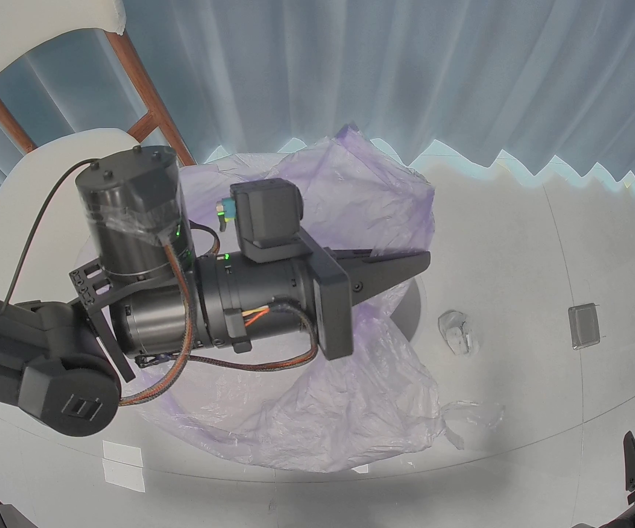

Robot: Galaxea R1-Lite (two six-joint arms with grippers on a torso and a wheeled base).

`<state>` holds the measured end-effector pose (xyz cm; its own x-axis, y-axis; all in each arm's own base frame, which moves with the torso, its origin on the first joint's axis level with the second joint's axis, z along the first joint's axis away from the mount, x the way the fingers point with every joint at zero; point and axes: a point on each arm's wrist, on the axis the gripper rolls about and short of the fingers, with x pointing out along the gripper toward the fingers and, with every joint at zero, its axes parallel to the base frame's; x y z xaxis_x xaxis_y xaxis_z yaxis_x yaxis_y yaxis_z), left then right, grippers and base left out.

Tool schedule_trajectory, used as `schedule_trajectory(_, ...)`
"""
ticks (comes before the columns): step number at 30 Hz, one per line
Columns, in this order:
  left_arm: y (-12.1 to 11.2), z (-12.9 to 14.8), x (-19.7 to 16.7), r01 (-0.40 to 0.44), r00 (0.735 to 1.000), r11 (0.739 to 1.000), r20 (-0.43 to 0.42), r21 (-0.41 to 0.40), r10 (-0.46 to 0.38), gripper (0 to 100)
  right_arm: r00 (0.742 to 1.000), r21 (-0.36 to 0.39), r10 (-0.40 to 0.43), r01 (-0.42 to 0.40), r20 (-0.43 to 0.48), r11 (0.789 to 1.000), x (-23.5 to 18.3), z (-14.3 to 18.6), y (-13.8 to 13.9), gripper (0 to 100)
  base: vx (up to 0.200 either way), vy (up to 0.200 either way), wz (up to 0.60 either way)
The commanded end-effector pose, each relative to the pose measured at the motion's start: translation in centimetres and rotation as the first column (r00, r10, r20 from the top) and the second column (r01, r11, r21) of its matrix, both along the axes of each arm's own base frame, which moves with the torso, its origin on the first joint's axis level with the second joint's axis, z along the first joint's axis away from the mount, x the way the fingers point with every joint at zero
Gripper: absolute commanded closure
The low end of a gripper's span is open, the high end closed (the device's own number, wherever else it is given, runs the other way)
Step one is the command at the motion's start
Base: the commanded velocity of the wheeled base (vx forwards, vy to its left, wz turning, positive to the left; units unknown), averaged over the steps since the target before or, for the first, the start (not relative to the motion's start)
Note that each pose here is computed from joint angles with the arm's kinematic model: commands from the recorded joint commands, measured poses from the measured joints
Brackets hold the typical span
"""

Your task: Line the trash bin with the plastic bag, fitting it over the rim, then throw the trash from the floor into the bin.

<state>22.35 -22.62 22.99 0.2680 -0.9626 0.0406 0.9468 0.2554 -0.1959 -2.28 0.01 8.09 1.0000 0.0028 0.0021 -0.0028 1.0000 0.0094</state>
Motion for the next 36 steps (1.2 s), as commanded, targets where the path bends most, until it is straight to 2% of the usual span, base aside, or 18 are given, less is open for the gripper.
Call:
schedule_trajectory(1, -0.3, 0.0, 0.6, -0.006, 1.000, 1.000, 0.002, -0.002, 0.006, 100, 1.000, 0.000, 0.000, 0.000, 0.001, 1.000, 0.0, -0.5, 0.0, 0, 0.000, 0.000, 0.00)
schedule_trajectory(8, -0.9, 1.2, 0.7, 0.009, 0.999, 0.999, 0.031, -0.033, -0.008, 100, 1.000, 0.000, 0.000, 0.000, 0.001, 1.000, 0.0, -0.5, 0.0, 0, 0.000, 0.000, 0.00)
schedule_trajectory(14, -2.8, 2.1, 0.7, 0.050, 0.998, 0.997, 0.030, -0.066, -0.048, 100, 1.000, 0.000, 0.000, 0.000, 0.001, 1.000, 0.0, -0.5, 0.0, 0, 0.000, 0.000, 0.00)
schedule_trajectory(19, -4.2, 2.6, 1.7, 0.055, 0.997, 0.994, 0.054, -0.091, -0.050, 100, 1.000, 0.000, 0.000, 0.000, 0.001, 1.000, 0.0, -0.5, 0.0, 0, 0.000, 0.000, 0.00)
schedule_trajectory(36, -3.6, 3.9, 1.7, 0.048, 0.996, 0.992, 0.079, -0.114, -0.039, 100, 1.000, 0.000, 0.000, 0.000, 0.001, 1.000, 0.0, -0.5, 0.0, 0, 0.000, 0.000, 0.00)
